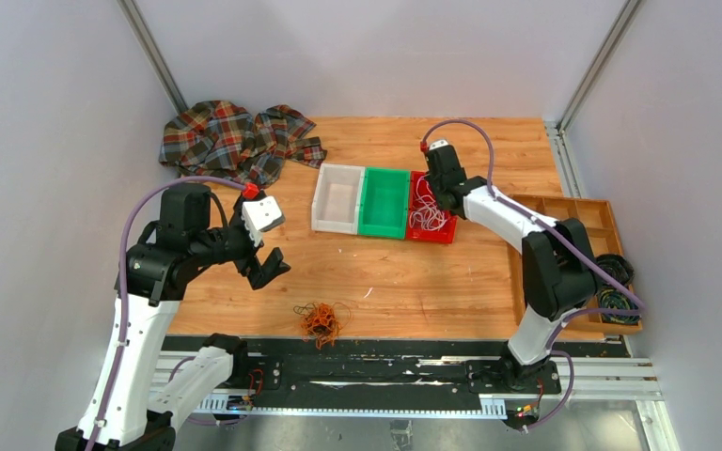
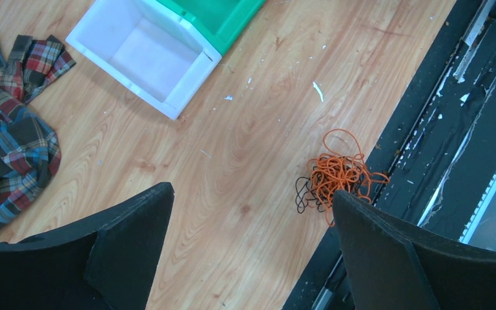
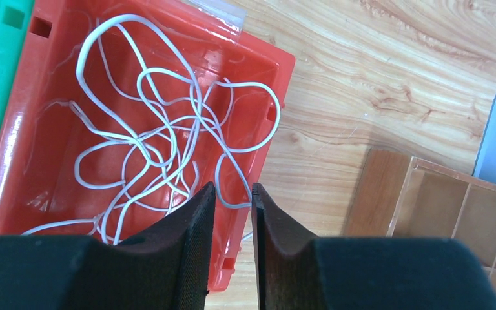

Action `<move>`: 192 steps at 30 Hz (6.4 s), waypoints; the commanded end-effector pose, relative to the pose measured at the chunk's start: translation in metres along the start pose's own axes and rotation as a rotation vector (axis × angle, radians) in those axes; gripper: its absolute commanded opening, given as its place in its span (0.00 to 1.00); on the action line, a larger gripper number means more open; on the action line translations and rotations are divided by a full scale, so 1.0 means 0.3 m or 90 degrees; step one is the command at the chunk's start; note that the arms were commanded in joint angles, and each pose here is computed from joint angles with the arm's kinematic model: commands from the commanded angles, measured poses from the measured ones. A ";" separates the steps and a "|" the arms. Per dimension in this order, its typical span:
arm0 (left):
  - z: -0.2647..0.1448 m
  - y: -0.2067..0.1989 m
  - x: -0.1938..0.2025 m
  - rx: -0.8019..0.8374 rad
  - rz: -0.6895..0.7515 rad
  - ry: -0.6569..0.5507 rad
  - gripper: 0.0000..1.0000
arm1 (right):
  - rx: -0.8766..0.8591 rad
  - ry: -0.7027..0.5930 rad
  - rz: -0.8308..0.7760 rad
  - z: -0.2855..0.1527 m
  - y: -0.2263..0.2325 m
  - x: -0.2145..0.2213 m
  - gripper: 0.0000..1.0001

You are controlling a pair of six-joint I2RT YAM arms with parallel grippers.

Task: Untangle the cables
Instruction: Place the cable in the bin, then move the cable to the center of the board, then untie the cable.

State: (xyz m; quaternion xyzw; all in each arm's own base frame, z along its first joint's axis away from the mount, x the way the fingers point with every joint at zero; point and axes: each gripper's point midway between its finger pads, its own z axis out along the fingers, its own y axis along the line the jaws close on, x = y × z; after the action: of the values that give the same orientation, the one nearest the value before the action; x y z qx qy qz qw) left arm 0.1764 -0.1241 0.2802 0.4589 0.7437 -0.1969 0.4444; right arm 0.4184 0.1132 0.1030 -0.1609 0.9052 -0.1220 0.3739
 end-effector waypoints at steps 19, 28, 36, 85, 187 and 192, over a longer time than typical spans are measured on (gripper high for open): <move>-0.022 -0.003 -0.034 -0.007 -0.006 -0.018 0.98 | 0.047 -0.030 -0.100 0.003 0.089 -0.062 0.01; -0.019 -0.004 -0.027 -0.006 -0.004 -0.016 0.98 | -0.066 -0.005 -0.141 0.038 0.251 -0.031 0.01; -0.016 -0.004 -0.023 -0.005 -0.004 -0.014 0.98 | -0.092 0.009 -0.127 0.030 0.269 -0.027 0.01; 0.138 0.162 0.286 -0.076 -0.072 0.172 0.99 | -0.496 -0.119 -0.141 -0.636 1.092 0.259 0.57; 0.183 0.055 0.363 0.033 0.089 0.218 0.01 | -0.742 -0.530 -0.074 -0.727 1.294 -0.006 0.42; 0.183 0.050 0.359 0.036 0.092 0.212 0.01 | -0.762 -0.514 -0.097 -0.700 1.311 -0.001 0.21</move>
State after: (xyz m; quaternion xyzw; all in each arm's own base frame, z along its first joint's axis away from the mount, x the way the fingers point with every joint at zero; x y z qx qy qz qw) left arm 0.1977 -0.0977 0.1583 0.5400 0.7776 -0.1040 0.3049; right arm 0.1834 0.4855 0.0935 -0.4148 0.6334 0.4169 0.5029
